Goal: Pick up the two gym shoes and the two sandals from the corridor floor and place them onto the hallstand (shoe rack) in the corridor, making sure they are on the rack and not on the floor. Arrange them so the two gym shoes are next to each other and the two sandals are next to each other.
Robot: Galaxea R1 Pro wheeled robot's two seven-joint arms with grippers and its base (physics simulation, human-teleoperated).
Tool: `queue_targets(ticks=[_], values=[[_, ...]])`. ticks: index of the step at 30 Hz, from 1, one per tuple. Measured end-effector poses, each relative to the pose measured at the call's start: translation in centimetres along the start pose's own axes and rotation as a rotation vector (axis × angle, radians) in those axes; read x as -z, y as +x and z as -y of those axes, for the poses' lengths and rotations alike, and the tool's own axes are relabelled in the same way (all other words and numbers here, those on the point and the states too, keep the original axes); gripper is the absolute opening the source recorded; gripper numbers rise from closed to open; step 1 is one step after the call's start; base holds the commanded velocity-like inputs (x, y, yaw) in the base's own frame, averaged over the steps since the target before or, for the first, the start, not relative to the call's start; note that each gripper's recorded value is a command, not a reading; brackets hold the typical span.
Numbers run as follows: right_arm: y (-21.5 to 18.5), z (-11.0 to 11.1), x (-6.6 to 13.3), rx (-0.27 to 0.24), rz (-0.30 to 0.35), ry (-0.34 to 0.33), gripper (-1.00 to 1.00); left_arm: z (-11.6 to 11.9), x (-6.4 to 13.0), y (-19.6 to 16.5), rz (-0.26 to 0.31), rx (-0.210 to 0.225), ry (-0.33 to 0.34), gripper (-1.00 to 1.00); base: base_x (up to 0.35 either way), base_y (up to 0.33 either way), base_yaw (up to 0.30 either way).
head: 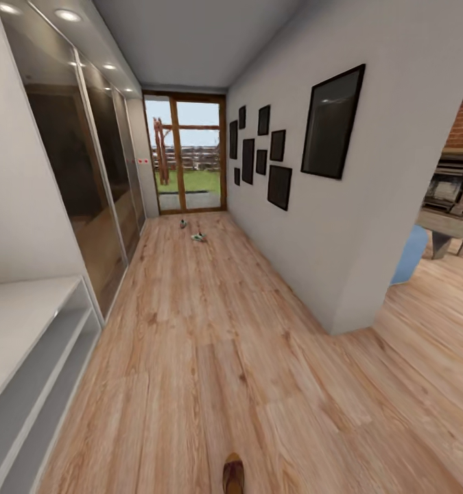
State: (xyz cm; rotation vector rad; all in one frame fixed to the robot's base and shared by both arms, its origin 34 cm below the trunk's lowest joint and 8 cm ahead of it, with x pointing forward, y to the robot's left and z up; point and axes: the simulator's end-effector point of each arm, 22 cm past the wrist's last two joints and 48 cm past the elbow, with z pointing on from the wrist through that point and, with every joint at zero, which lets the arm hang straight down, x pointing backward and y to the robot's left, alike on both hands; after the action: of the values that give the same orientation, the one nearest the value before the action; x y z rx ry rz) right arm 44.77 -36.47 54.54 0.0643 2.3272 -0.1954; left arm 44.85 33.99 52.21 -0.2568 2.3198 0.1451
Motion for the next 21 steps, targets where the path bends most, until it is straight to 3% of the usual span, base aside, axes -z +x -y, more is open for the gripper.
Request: queue_targets(ticks=[8, 21], values=[[0.14, -0.01, -0.03, 0.001, -0.003, 0.000, 1.00, -0.02, -0.03, 0.14, -0.003, -0.001, -0.001, 1.00, 0.180, -0.025, 0.278], [0.35, 0.10, -0.05, 0.000, -0.009, 0.003, 1.00, -0.04, -0.13, 0.09, -0.004, -0.006, -0.001, 1.00, 0.012, -0.002, 0.277]])
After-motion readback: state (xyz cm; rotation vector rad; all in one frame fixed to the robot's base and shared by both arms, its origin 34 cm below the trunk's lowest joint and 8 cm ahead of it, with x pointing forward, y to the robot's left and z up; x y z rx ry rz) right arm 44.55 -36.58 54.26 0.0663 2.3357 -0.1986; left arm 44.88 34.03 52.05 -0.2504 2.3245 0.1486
